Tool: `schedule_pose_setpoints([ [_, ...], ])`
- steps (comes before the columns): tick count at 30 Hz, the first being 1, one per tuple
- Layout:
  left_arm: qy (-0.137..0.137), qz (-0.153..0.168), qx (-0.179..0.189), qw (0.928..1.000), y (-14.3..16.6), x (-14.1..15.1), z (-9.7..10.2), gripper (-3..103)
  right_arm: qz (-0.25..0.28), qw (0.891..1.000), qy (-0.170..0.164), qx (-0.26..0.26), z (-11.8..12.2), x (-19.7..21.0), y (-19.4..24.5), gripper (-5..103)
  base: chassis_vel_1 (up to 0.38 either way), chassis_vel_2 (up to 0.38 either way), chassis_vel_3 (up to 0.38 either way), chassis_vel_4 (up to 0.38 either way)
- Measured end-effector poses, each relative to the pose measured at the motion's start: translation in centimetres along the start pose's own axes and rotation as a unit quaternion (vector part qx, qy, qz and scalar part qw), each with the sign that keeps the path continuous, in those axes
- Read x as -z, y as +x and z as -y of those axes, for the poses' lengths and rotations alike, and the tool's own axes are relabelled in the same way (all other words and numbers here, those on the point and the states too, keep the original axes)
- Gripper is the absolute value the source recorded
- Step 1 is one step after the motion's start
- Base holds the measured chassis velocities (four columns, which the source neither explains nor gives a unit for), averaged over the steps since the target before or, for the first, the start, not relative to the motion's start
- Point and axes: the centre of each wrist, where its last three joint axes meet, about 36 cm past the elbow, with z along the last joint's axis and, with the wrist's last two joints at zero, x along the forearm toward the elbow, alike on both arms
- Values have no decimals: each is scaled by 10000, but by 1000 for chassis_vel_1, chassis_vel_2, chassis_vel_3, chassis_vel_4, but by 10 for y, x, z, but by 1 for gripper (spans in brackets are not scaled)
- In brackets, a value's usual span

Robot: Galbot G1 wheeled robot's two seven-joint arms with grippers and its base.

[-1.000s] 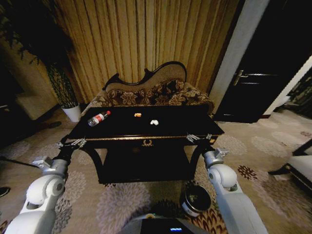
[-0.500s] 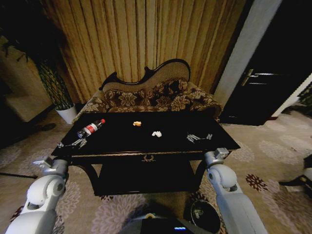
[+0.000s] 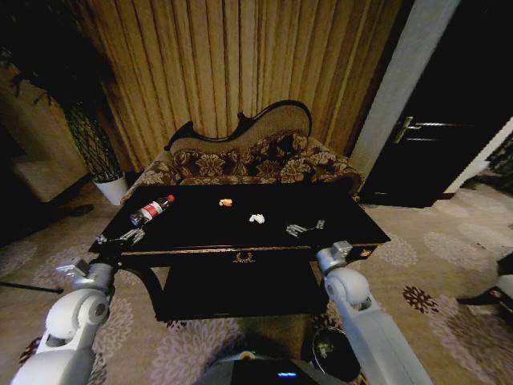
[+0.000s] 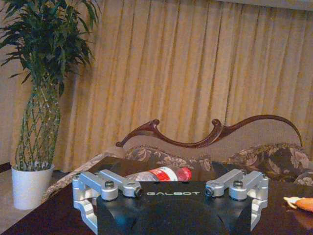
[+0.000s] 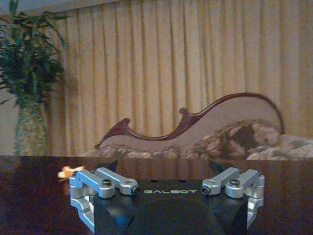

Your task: Move to the front of the table and place the trash on the table into the trash bin.

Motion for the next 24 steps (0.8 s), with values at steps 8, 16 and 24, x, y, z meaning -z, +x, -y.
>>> schedule_pose_setpoints([
  [8, -40, 29, 13, 10000, 1, 6, 5, 100, -133, 9997, -52, 210, -9, -9, -20, 100, 0, 0, 0, 0],
  [16, -73, 21, 13, 10000, 3, 8, 10, 100, -263, 9983, 27, 528, -23, -17, -43, 100, 0, 0, 0, 0],
  [24, -130, 2, -8, 9999, 7, 9, 13, 100, -362, 9957, 114, 850, -36, -16, -72, 100, 0, 0, 0, 0],
])
